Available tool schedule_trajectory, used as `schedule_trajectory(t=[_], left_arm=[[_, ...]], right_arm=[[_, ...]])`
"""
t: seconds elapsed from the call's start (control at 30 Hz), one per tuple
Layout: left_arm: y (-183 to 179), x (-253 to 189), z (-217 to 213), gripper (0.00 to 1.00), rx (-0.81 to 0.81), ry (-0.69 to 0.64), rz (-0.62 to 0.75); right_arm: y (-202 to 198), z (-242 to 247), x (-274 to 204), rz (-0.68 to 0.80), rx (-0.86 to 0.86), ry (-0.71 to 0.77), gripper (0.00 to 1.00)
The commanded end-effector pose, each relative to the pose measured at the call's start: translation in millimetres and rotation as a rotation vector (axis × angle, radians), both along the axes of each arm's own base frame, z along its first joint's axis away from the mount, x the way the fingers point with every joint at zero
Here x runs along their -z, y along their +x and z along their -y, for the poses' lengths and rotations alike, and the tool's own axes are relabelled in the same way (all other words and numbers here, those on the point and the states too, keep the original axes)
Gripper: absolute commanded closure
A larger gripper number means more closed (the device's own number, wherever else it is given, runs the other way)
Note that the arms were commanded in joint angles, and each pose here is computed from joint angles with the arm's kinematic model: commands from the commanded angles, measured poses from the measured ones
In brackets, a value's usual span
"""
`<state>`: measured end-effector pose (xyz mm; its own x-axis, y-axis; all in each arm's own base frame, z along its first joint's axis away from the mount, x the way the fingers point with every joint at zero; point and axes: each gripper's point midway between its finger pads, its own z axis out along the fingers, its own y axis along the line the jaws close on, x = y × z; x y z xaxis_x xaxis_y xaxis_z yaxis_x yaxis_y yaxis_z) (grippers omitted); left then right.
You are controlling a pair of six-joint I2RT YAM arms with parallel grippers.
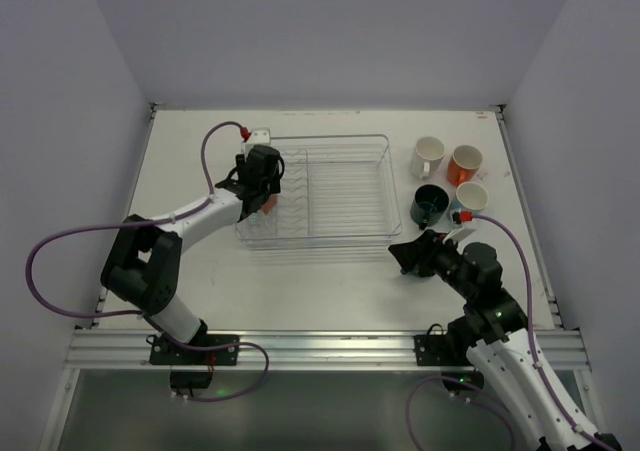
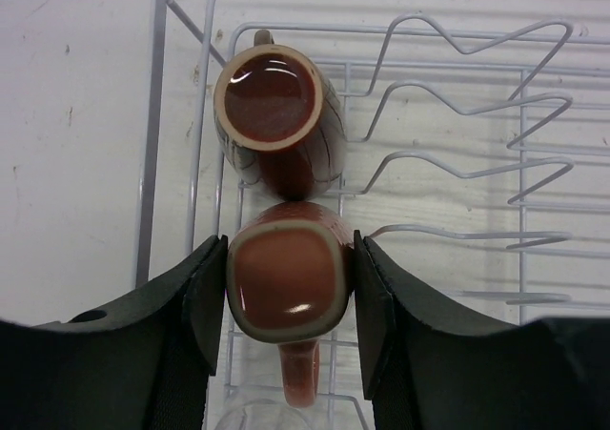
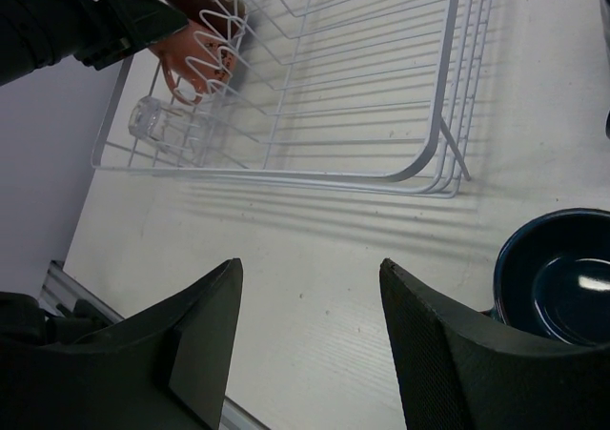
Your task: Unload the cups from the dish rack
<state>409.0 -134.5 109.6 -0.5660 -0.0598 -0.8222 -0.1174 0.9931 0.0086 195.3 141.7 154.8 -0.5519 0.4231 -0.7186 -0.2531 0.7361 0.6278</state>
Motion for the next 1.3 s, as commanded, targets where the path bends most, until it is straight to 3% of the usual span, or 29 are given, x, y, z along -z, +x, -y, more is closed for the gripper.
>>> schedule_trajectory(t=[0.0, 0.07, 0.27, 0.47, 0.7, 0.83, 1.1, 1.27], left_arm=[[17.3, -14.5, -0.4, 0.51, -0.04, -0.023, 0.075], [15.7, -17.6, -0.7, 0.64, -0.04, -0.028, 0.079], [1.6, -62.3, 2.0, 0.82, -0.013, -0.121, 0.162], [-25.3, -118.5, 1.0, 0.86, 0.041, -0.226, 0.27], [-52.6, -154.1, 1.1, 0.9, 0.1, -0.308, 0.333], [-68.2, -179.4, 23.6, 0.94, 0.211, -0.447, 0.362], [-103.9, -216.9, 75.2, 0.94, 0.479, -0.75, 0.392], [-129.9, -217.7, 100.0, 0.94, 0.642, -0.886, 0.351]], right_arm=[[-1.4, -2.8, -23.7, 0.051, -0.014, 0.038, 0.38], [-2.6, -2.5, -27.9, 0.058, -0.016, 0.039, 0.38], [-3.5, -9.9, -49.7, 0.081, -0.037, 0.108, 0.37], [-3.6, -36.9, -91.5, 0.149, -0.162, 0.273, 0.37], [4.2, -61.7, -125.5, 0.186, -0.259, 0.371, 0.37], [8.7, -91.9, -135.1, 0.18, -0.346, 0.411, 0.34], [25.9, -141.2, -153.4, 0.204, -0.489, 0.483, 0.16], [27.7, -160.9, -164.0, 0.222, -0.552, 0.492, 0.17]])
